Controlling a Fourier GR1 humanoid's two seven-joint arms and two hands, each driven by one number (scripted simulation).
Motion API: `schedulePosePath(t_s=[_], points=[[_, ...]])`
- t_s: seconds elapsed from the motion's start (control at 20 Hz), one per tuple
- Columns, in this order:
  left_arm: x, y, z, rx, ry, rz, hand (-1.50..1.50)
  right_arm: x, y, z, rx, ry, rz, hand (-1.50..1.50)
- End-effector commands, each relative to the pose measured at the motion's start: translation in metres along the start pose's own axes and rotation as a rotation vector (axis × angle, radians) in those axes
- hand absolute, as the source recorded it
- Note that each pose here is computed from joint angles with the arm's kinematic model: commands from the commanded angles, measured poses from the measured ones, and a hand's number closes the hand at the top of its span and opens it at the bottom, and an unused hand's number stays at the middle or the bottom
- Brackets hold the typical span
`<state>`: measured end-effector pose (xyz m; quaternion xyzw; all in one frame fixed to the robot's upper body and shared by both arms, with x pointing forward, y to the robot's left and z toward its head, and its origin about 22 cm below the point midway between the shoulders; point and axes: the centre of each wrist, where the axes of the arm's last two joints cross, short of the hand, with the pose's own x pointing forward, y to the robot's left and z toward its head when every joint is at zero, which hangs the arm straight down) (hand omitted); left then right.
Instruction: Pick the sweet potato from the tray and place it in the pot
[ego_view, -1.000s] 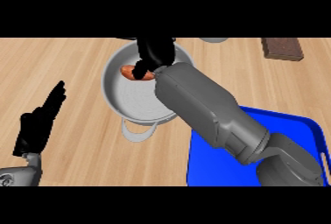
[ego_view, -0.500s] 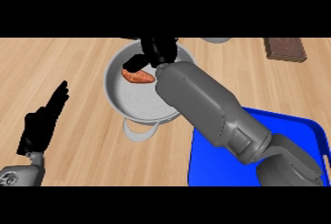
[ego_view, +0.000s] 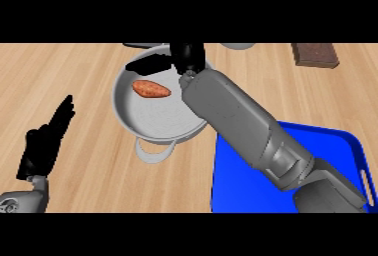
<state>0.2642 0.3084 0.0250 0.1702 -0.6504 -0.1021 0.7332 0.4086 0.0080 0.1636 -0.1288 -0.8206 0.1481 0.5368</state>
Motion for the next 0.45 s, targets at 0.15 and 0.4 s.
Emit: schedulePosePath(t_s=[0.15, 0.4], points=[[-0.007, 0.018, 0.023, 0.024, 0.043, 0.014, 0.00, -0.032, -0.008, 0.009, 0.062, 0.023, -0.172, -1.50], [-0.014, 0.020, 0.022, 0.073, 0.062, 0.011, 0.00, -0.058, -0.030, 0.022, 0.096, 0.013, -0.209, -1.50]])
